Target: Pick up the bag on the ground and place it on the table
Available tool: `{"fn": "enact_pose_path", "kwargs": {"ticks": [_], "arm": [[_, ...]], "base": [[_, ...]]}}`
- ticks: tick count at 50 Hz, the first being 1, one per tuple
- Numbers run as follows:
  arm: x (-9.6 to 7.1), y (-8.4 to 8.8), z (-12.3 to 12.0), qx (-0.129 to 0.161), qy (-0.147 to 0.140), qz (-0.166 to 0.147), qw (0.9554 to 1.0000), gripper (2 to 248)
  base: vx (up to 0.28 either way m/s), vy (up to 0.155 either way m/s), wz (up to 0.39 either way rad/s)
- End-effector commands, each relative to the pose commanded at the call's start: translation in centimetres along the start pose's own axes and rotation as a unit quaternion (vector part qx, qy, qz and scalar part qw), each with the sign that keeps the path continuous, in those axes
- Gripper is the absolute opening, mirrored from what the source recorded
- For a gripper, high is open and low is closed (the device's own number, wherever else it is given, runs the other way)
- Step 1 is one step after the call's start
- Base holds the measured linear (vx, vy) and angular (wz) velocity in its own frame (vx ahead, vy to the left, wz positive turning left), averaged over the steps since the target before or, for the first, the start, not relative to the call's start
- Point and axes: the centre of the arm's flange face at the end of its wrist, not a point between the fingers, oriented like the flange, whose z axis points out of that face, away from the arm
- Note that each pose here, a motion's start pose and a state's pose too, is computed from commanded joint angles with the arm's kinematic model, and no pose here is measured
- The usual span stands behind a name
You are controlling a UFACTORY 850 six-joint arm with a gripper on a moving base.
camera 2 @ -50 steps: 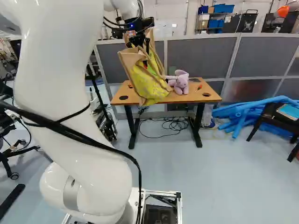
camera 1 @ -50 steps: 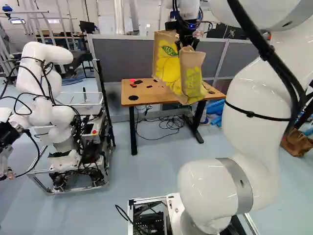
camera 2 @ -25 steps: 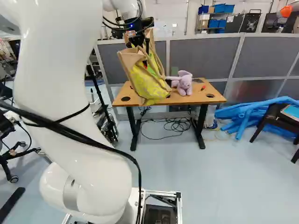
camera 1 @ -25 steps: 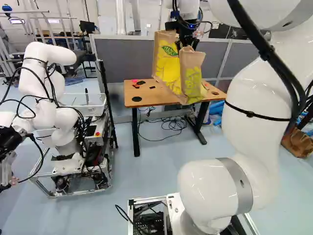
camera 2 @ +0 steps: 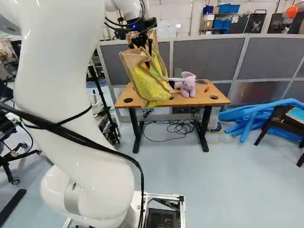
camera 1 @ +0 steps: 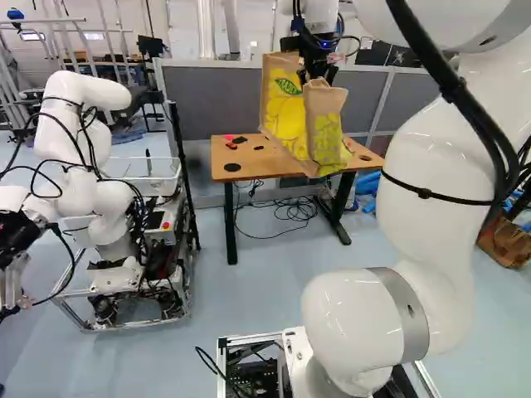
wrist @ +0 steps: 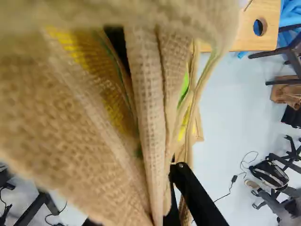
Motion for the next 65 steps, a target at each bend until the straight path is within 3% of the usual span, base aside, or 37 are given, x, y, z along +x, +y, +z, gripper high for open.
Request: {"fn": "enact_pose_path", "kwargs": {"ticks": [25, 65], "arm": [[0.0, 0.0, 0.0, 0.0, 0.0, 0.0, 1.0, 22], [0.0, 0.0, 0.0, 0.0, 0.0, 0.0, 1.0, 22]], "base": [[0.067, 0.007, -0.017], [0.094, 0.074, -0.017]]}}
